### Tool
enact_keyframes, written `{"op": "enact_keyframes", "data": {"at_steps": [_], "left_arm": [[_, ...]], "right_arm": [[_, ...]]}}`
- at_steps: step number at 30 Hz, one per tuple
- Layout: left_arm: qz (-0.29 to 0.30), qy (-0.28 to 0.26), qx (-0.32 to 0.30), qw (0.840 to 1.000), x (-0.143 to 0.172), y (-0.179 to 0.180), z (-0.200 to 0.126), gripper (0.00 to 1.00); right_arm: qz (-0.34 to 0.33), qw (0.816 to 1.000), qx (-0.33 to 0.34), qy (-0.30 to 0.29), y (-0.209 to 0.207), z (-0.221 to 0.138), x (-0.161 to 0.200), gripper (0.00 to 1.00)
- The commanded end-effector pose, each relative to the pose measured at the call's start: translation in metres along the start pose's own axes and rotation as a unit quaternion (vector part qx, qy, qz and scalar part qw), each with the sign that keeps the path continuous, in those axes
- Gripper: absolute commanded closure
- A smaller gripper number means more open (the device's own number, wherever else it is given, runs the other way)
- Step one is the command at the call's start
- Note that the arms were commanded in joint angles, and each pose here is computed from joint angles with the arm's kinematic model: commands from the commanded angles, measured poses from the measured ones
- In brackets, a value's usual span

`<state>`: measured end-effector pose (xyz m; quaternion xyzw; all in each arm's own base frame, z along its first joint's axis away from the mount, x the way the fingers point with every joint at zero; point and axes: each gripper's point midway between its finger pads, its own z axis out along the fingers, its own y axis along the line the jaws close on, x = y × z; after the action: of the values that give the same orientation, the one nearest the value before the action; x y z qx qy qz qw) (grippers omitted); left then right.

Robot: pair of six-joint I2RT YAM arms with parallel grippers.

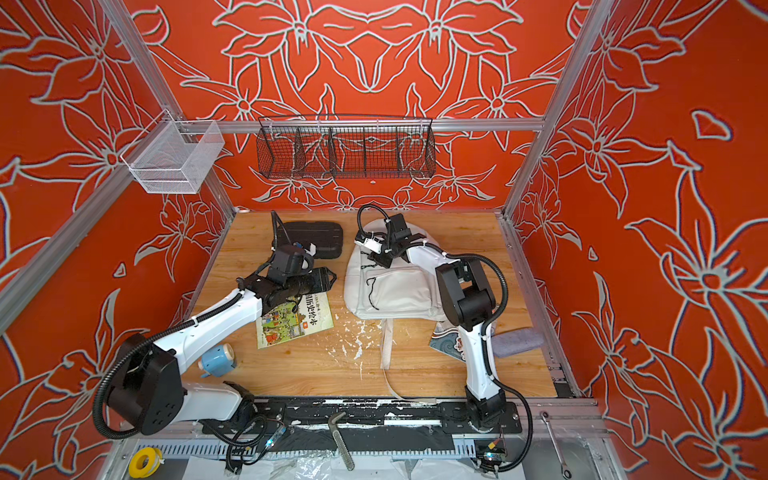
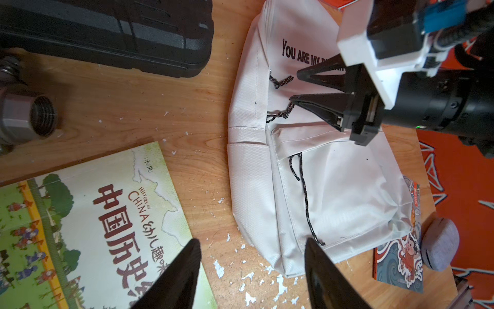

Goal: Pack books, pencil case, and school supplies into a backpack
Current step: Unzip the student bag at the center of the table.

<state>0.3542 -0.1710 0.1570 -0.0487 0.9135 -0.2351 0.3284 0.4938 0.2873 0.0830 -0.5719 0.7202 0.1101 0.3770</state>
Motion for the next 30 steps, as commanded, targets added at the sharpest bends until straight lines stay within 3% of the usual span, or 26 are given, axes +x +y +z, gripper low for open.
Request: {"op": "enact_keyframes", "data": {"at_steps": [1, 13, 19, 23, 30], "left_arm": [[-0.008, -0.011, -0.005, 1.000, -0.006, -0.001, -0.002, 0.38], [-0.017, -0.009, -0.019, 1.000, -0.002, 0.007, 0.000, 0.37], [-0.023, -0.008, -0.022, 0.999, 0.000, 0.009, -0.001, 0.36], [-0.023, -0.013, -0.023, 0.999, 0.000, 0.010, -0.005, 0.34], [-0.027, -0.026, -0.007, 0.999, -0.002, 0.005, -0.006, 0.29]], "right_arm": [[-0.044, 0.999, -0.023, 0.006, 0.005, 0.011, 0.001, 0.64], [-0.070, 0.996, -0.053, 0.006, 0.012, 0.040, 0.004, 0.65], [-0.087, 0.996, -0.014, 0.021, 0.009, 0.050, 0.002, 0.82], [-0.092, 0.995, 0.027, 0.007, -0.001, 0.037, -0.010, 0.97], [-0.083, 0.996, 0.038, -0.014, 0.001, -0.002, -0.034, 1.00]]}}
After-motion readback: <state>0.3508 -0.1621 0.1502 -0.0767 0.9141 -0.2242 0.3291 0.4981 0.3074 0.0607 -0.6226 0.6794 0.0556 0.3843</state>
